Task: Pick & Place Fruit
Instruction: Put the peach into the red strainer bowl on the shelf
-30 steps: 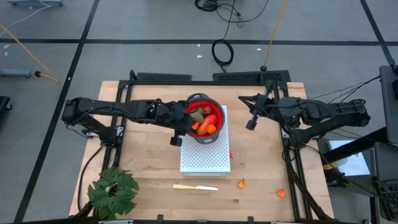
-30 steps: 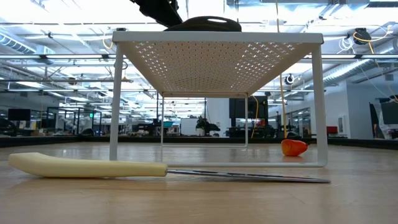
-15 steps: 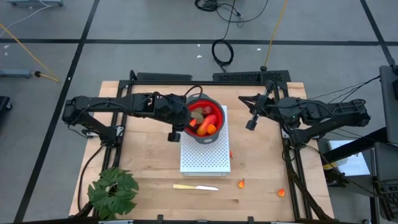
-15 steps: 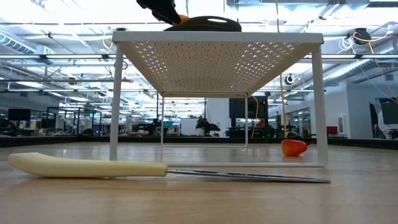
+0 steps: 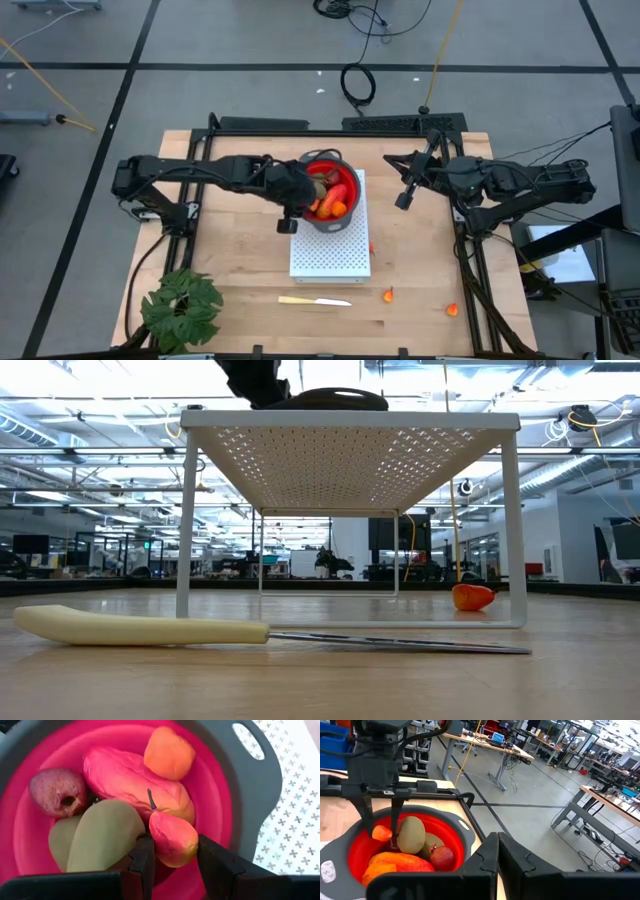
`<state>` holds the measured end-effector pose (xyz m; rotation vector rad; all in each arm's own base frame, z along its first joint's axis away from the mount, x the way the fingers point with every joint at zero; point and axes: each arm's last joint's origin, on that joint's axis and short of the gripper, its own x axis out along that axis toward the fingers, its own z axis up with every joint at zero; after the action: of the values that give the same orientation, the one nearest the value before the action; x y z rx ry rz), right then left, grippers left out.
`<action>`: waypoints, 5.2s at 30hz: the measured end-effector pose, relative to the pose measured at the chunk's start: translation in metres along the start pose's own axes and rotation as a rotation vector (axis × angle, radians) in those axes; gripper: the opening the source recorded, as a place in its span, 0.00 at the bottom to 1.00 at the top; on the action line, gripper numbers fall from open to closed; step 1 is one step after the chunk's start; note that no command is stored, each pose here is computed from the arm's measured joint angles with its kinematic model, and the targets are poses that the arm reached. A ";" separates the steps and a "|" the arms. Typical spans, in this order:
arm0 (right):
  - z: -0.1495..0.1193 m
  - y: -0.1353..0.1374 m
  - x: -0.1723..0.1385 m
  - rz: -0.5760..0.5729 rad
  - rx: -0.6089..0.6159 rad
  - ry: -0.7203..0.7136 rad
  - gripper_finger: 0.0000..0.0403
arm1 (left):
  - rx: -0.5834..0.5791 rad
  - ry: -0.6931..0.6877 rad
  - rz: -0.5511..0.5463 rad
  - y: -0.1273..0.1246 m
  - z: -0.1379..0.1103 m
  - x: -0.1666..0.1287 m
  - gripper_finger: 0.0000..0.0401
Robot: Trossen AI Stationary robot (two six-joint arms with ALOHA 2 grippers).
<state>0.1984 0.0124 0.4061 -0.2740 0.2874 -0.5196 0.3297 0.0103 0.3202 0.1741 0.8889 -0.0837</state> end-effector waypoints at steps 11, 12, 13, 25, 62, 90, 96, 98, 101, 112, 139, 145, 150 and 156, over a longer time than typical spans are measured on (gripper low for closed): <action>-0.001 0.000 0.000 0.001 -0.004 0.005 0.00 | -0.017 -0.012 0.003 0.000 0.001 0.000 0.31; -0.001 0.000 0.000 0.001 -0.004 0.005 0.00 | -0.017 -0.012 0.003 0.000 0.001 0.000 0.31; -0.001 0.000 0.000 0.001 -0.004 0.005 0.00 | -0.017 -0.013 0.003 0.000 0.001 0.000 0.31; -0.001 0.000 0.000 0.001 -0.004 0.005 0.00 | -0.002 -0.030 0.032 0.003 0.007 -0.008 0.51; -0.077 0.072 -0.041 0.566 0.053 0.320 0.00 | -0.302 -0.228 0.074 0.009 0.015 -0.103 0.01; -0.191 0.114 -0.023 0.580 0.244 0.316 0.06 | -0.391 -0.523 0.066 -0.012 -0.087 -0.110 0.03; -0.196 0.119 -0.011 0.546 0.277 0.355 0.21 | -0.406 -0.559 0.048 -0.013 -0.104 -0.117 0.01; -0.197 0.123 -0.007 0.552 0.290 0.356 0.28 | -0.413 -0.571 0.047 -0.014 -0.108 -0.121 0.02; -0.199 0.127 -0.003 0.542 0.295 0.370 0.39 | -0.417 -0.591 0.049 -0.014 -0.111 -0.125 0.04; -0.218 0.142 0.009 0.478 0.341 0.487 0.63 | -0.412 -0.600 0.045 -0.015 -0.114 -0.129 0.05; -0.249 0.160 0.052 0.423 0.327 0.537 0.63 | -0.407 -0.600 0.046 -0.015 -0.114 -0.129 0.05; -0.250 0.159 0.052 0.418 0.323 0.546 0.63 | -0.406 -0.601 0.046 -0.015 -0.114 -0.130 0.05; -0.250 0.159 0.052 0.415 0.323 0.551 0.56 | -0.402 -0.600 0.048 -0.015 -0.114 -0.130 0.05; -0.251 0.159 0.052 0.409 0.338 0.561 0.40 | -0.403 -0.601 0.048 -0.015 -0.114 -0.130 0.05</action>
<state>0.2276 0.0718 0.1121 0.2669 0.7723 -0.2217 0.1592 0.0164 0.3492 -0.2017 0.2884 0.0864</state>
